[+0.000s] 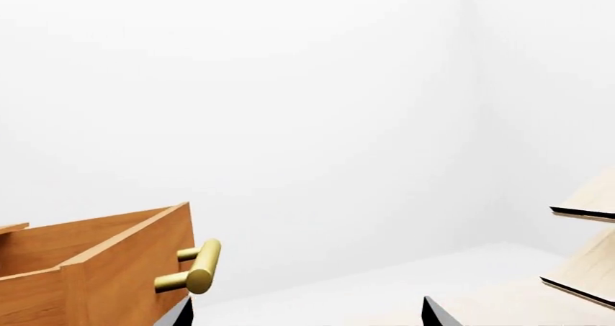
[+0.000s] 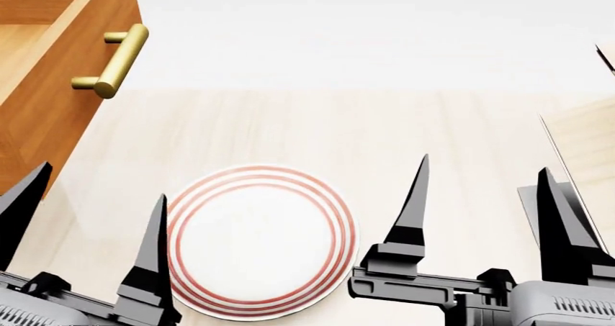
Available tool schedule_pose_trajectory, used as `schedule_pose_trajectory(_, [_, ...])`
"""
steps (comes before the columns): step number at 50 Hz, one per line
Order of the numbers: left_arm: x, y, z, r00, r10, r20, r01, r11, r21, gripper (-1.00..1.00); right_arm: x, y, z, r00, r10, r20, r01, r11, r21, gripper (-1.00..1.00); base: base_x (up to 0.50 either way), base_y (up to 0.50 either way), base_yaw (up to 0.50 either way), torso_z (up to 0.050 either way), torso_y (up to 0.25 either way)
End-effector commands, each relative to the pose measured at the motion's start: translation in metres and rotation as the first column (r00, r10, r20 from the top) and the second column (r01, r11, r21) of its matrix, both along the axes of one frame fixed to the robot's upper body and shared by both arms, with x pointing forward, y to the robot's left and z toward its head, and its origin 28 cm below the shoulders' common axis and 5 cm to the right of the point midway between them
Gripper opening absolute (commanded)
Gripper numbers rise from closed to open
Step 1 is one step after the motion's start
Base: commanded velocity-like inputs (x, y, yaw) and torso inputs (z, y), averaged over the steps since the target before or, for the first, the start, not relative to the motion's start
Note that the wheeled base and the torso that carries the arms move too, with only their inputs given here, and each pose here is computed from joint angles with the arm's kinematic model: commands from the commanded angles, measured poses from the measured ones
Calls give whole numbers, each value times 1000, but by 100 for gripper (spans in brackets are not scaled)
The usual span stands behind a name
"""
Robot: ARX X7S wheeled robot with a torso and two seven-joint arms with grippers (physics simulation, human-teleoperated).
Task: Close the top drawer of the cabinet.
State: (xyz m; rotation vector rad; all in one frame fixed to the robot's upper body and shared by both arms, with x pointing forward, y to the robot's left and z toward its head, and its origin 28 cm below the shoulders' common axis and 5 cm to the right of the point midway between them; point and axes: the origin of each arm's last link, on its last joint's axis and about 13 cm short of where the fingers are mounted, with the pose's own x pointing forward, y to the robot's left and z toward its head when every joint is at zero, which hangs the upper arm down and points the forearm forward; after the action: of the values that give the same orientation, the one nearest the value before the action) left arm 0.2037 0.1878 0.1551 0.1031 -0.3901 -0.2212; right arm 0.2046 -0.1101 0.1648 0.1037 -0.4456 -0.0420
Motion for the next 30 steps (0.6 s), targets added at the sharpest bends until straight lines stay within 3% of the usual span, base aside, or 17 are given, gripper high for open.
schedule_pose_trajectory(1, [5, -6, 4, 1000, -30, -2, 30, 999, 16, 100, 1, 0, -1, 1000, 2, -3, -2, 1000, 6, 100, 0, 0, 0, 0, 0])
schedule_pose_trajectory(11, [27, -13, 4, 1000, -12, -28, 13, 999, 33, 100, -1, -2, -1, 1000, 0, 1, 0, 1000, 13, 100, 0, 0, 0, 0, 0])
schedule_pose_trajectory(14, [35, -11, 4, 996, -15, -91, 16, 1000, 11, 100, 0, -3, -2, 1000, 1, -1, -1, 1000, 17, 100, 0, 0, 0, 0, 0])
schedule_pose_trajectory(15, [64, -9, 10, 975, 37, -219, -48, 998, -43, 100, 0, -2, -1, 1000, 8, 0, -8, 1000, 20, 100, 0, 0, 0, 0, 0])
schedule_pose_trajectory(30, [70, -9, 9, 971, 49, -232, -63, 997, -53, 100, 0, -2, -2, 1000, 9, -4, -9, 1000, 18, 100, 0, 0, 0, 0, 0])
